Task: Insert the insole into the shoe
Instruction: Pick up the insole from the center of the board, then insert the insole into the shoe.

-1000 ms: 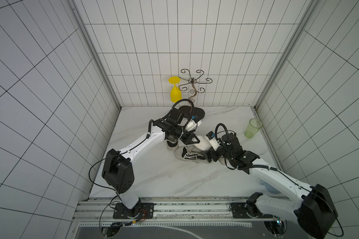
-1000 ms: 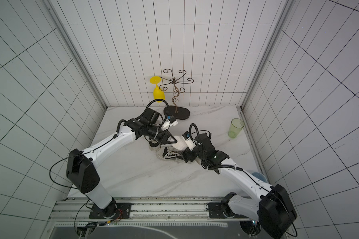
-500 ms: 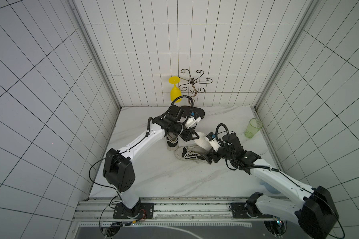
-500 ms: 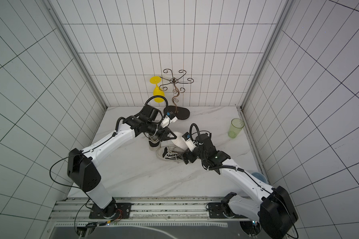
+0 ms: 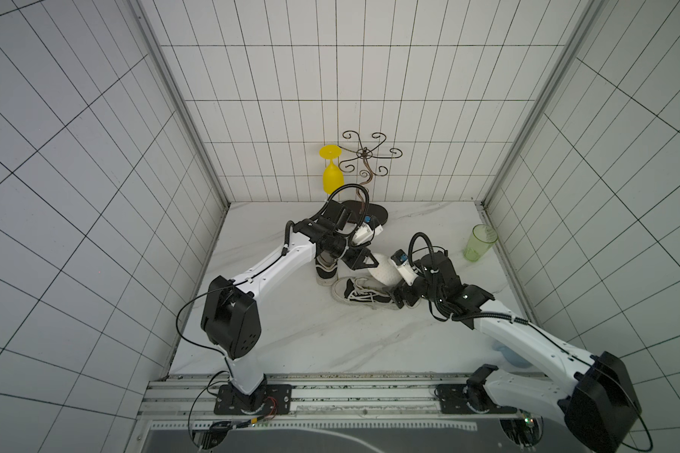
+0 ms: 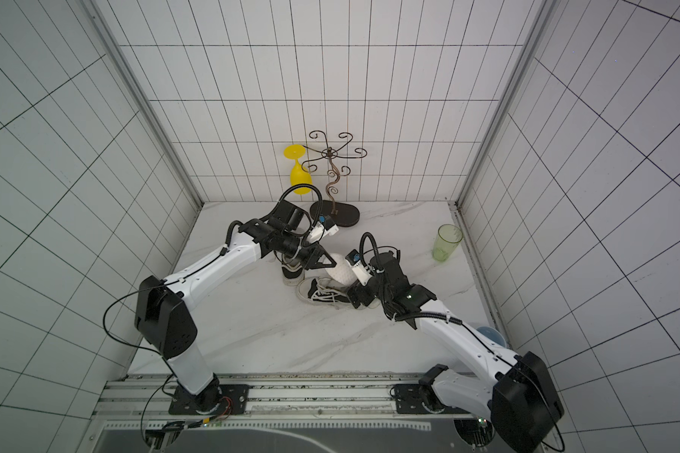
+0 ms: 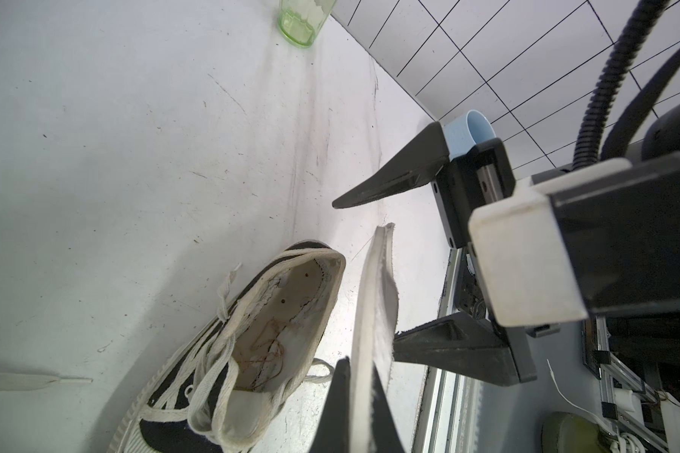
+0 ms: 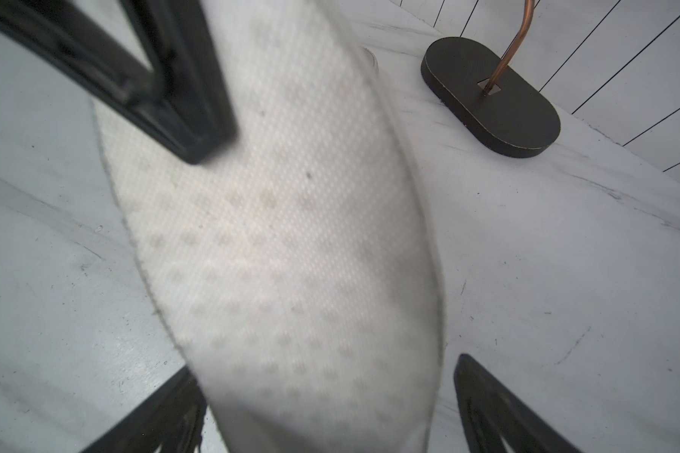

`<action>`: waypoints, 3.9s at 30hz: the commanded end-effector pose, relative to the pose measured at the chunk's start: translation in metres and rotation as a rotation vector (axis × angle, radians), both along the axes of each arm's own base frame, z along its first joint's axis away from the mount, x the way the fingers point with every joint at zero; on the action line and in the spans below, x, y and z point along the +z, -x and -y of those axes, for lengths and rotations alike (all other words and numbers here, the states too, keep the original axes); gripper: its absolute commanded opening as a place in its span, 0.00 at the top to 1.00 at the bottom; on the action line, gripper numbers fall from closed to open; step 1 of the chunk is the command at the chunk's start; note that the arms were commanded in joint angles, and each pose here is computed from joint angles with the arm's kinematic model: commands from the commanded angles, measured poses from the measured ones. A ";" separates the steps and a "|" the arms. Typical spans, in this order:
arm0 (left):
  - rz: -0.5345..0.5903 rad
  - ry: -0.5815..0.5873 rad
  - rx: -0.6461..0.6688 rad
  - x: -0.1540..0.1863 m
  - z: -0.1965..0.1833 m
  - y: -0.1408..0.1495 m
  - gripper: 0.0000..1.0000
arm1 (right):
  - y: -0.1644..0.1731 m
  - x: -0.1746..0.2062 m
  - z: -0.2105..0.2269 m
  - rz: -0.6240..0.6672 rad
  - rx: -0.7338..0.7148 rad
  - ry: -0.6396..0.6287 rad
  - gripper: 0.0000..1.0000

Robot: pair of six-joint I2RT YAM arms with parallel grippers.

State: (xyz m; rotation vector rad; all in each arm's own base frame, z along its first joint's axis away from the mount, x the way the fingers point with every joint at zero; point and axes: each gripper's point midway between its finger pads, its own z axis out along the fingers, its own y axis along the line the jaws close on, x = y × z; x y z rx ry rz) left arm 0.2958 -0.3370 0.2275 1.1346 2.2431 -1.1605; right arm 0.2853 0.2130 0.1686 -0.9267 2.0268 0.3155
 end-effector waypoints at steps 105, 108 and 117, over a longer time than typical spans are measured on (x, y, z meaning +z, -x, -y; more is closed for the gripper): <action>-0.022 -0.480 0.647 -0.125 -0.043 -0.021 0.59 | -0.021 0.012 0.047 -0.233 -0.278 0.163 0.79; -0.059 -0.441 0.635 -0.126 -0.034 -0.024 0.73 | -0.015 0.005 0.045 -0.273 -0.254 0.174 0.79; 0.013 -0.320 0.544 -0.101 -0.010 -0.033 1.00 | 0.004 -0.012 0.049 -0.392 -0.268 0.191 0.80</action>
